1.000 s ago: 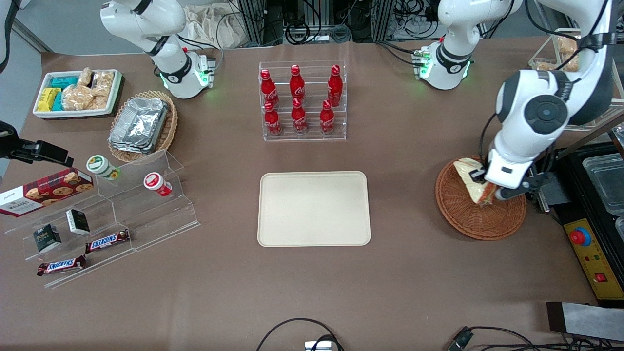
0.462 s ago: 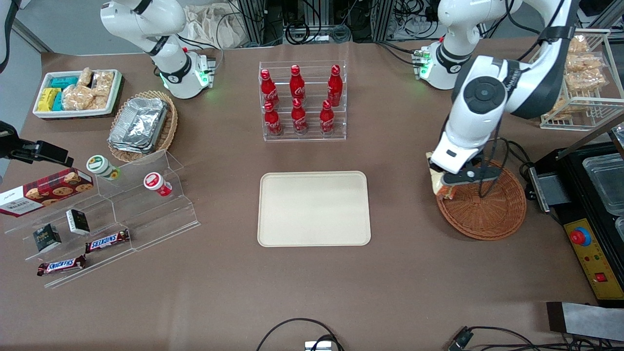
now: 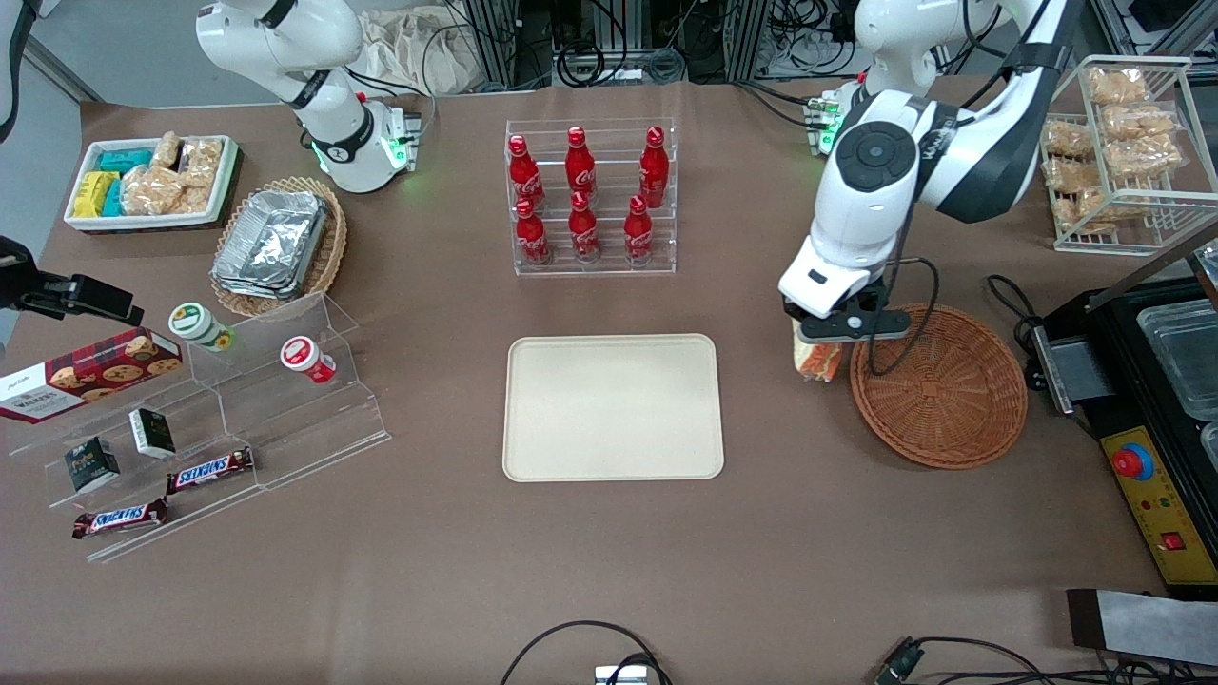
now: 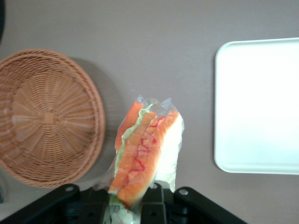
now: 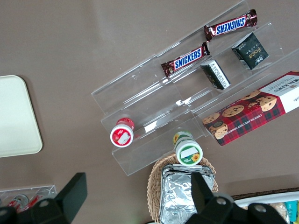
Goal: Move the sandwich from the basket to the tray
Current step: 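Carry the sandwich over the cream tray with the left gripper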
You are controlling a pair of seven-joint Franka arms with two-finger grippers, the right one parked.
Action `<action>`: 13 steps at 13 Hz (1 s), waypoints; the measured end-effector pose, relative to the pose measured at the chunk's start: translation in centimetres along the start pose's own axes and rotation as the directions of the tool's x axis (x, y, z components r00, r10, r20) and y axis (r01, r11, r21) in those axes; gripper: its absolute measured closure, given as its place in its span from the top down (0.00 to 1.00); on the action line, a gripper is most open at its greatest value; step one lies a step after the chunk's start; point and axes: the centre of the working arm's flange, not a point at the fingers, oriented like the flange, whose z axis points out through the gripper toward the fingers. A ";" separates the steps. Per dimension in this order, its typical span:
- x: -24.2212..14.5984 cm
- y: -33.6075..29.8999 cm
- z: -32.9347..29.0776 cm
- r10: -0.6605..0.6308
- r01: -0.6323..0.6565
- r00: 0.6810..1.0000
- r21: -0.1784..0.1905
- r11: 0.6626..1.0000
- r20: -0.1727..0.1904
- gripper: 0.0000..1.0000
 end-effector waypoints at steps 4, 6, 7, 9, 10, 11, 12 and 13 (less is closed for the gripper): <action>0.2 3.0 0.0 0.042 -0.043 0.999 -0.018 0.999 -0.008 0.16; 0.4 5.1 0.5 0.033 -0.033 0.999 -0.001 0.999 -0.028 0.16; 0.4 6.5 1.0 0.024 -0.024 0.999 0.007 1.000 -0.038 0.16; 0.7 9.4 2.3 0.009 -0.008 0.999 0.006 1.000 -0.049 0.16; 1.0 10.6 3.1 0.008 -0.007 0.999 0.002 1.000 -0.047 0.16; 1.3 11.6 3.9 0.012 -0.012 0.999 -0.002 1.000 -0.041 0.16; 1.6 12.6 4.7 0.015 -0.015 0.999 -0.004 1.000 -0.033 0.16; 1.8 13.4 5.4 0.018 -0.018 0.999 -0.004 1.000 -0.028 0.16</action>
